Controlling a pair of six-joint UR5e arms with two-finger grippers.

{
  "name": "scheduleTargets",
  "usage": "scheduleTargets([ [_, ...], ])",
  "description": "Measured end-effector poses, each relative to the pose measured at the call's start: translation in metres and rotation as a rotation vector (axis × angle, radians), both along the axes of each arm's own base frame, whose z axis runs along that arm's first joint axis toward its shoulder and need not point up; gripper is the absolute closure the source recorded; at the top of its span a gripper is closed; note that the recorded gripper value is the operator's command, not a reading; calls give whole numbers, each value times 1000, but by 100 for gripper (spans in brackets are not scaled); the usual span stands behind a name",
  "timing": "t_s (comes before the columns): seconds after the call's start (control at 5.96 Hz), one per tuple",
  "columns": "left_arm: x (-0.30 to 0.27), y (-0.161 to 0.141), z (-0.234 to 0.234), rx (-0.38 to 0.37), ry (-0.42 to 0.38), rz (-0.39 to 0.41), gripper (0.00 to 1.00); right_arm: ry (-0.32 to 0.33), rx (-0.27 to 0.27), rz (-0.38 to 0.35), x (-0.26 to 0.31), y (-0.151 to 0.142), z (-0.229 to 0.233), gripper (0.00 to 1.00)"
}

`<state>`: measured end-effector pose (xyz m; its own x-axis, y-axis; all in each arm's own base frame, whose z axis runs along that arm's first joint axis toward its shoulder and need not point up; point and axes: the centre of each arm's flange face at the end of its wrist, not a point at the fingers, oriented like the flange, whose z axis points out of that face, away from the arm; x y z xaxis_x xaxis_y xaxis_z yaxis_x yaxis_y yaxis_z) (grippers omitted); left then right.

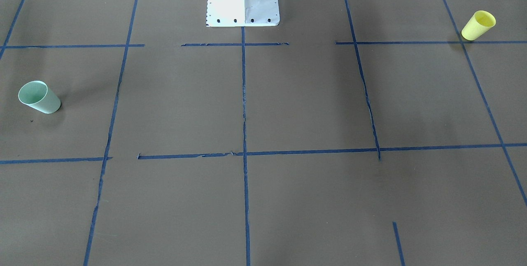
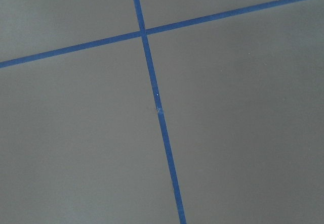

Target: Transfer and stack yellow cup on green cup

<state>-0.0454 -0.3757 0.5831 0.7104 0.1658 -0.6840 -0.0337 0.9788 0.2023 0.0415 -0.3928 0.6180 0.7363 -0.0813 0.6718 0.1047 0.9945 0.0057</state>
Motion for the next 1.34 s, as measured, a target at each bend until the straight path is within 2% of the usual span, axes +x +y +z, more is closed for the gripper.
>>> scheduleTargets([
  [0.5, 77, 28, 10, -44, -80, -205, 0, 0, 0, 0, 0, 0, 0, 0],
  [0.84, 142, 38, 20, -73, -205, -382, 0, -1, -1, 0, 0, 0, 0, 0],
  [1.01, 170, 51, 30, -66, -283, -513, 0, -1, -1, 0, 0, 0, 0, 0],
  [1.34, 180, 82, 57, -44, -384, -830, 0, -2, -1, 1, 0, 0, 0, 0],
])
